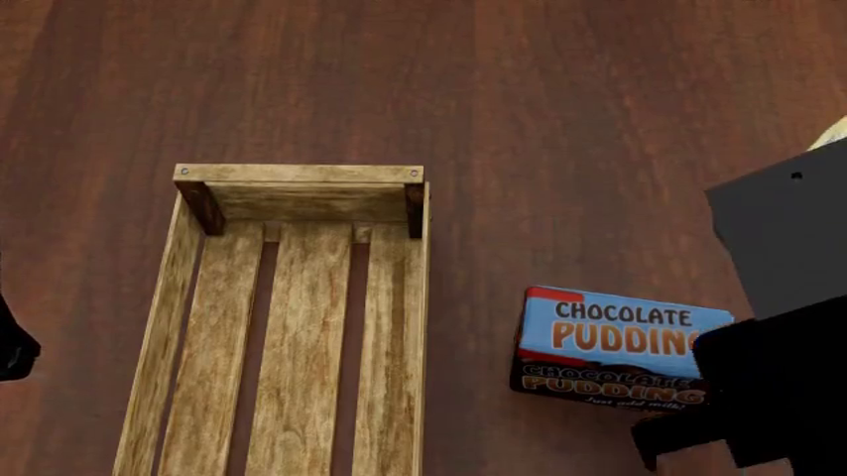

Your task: Stack the left bowl on the right bowl and place them in the tray.

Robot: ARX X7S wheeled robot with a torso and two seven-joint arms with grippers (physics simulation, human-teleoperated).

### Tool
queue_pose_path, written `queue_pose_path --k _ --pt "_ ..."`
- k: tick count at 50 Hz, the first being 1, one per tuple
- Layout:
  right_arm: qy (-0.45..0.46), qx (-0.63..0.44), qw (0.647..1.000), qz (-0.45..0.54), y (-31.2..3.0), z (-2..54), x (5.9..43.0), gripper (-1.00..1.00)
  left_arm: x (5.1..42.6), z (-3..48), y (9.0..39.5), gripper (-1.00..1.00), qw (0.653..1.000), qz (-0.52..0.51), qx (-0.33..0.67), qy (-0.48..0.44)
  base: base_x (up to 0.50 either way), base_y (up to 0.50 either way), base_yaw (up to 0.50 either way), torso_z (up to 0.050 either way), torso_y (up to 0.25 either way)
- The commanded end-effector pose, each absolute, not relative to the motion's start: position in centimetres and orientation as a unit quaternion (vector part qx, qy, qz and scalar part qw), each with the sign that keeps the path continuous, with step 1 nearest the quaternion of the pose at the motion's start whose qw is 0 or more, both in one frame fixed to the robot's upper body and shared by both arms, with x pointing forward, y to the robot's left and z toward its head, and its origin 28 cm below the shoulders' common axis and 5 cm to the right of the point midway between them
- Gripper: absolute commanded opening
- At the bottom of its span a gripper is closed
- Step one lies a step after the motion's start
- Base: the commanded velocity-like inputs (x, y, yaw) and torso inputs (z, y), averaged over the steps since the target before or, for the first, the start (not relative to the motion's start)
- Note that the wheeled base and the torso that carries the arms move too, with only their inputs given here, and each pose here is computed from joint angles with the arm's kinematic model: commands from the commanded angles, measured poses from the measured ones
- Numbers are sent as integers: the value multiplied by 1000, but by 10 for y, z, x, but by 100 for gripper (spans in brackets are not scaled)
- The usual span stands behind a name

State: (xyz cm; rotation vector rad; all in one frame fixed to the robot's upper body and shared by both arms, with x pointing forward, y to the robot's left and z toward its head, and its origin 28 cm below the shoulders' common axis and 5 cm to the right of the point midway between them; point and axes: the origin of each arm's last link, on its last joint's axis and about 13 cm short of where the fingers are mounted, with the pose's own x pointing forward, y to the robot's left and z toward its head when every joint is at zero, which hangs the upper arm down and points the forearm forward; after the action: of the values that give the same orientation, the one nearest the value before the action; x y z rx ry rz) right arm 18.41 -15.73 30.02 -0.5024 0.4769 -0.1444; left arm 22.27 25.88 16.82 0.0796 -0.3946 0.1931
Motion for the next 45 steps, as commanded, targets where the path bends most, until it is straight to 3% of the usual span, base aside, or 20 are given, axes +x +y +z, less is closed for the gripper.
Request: queue_pose_path --k 1,45 --pt "192 -281 938 -69 -144 326 187 -100 222 170 261 100 975 100 35 -197 0 0 0 0 0" --pt "163 -358 918 48 -87 338 217 -100 221 172 270 100 972 121 28 -198 0 0 0 0 1"
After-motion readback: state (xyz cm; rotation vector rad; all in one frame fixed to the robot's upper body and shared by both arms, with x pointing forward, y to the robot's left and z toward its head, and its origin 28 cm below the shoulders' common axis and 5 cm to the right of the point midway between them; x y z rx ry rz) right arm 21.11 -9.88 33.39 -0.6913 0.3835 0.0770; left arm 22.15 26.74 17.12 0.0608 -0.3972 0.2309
